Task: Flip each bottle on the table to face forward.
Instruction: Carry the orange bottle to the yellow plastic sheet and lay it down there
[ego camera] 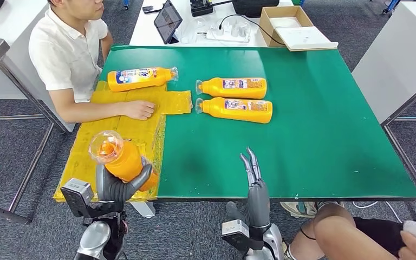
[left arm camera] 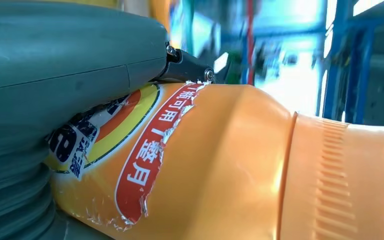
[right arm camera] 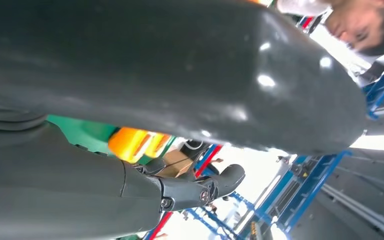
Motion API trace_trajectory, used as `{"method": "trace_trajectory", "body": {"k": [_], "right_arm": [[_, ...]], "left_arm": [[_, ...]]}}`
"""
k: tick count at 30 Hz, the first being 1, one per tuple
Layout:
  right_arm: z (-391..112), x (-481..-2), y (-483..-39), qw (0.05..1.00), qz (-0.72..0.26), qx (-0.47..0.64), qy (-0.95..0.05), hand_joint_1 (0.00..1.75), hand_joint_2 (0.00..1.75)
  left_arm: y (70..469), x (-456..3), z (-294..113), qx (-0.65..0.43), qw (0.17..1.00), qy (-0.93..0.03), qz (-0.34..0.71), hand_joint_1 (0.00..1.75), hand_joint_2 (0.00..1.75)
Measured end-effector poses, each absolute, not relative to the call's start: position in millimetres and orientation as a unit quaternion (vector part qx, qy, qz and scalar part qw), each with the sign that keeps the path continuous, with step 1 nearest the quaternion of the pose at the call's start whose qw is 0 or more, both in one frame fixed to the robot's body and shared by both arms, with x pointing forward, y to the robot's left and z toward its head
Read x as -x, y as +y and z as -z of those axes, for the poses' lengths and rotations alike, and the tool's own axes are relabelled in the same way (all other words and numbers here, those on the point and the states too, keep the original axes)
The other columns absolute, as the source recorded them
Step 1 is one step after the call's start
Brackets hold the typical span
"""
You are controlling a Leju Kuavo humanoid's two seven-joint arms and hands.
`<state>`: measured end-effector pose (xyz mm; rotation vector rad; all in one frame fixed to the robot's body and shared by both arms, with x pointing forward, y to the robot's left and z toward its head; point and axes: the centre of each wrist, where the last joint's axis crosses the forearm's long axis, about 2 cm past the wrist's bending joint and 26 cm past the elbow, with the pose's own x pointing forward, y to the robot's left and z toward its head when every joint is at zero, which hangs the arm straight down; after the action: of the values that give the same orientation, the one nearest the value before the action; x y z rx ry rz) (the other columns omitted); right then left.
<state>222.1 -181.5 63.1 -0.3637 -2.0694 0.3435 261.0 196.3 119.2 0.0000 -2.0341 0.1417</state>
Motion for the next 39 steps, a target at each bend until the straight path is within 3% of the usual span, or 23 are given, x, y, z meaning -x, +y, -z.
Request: {"method": "trace_trajectory", "body": {"k": [5,8,25,31,37,39], "right_arm": [[-62,-221,-186,0.484,-0.126,0.170,-0.849,0.00,0.00],[-63,-223,-186,0.486,-0.119,0.171,-0.849,0.00,0.00],[-65,-224,-185,0.490,-0.111,0.171,-0.848,0.00,0.00],[-72,-237,-175,0.506,-0.112,0.131,-0.845,0.00,0.00],[-72,-241,-172,0.511,-0.112,0.129,-0.843,0.00,0.00],[-71,-241,-172,0.511,-0.113,0.128,-0.842,0.00,0.00]], "left_arm": [[206,-274,-131,-0.250,0.456,-0.850,0.083,1.75,1.75],[205,-292,-133,-0.322,0.444,-0.813,0.196,1.75,1.75],[203,-312,-120,-0.328,0.464,-0.780,0.261,1.75,1.75],[183,-364,-105,-0.354,0.566,-0.575,0.474,1.75,1.75],[178,-384,-104,-0.353,0.571,-0.541,0.506,1.75,1.75],[177,-386,-104,-0.349,0.574,-0.533,0.515,1.07,1.75]]}}
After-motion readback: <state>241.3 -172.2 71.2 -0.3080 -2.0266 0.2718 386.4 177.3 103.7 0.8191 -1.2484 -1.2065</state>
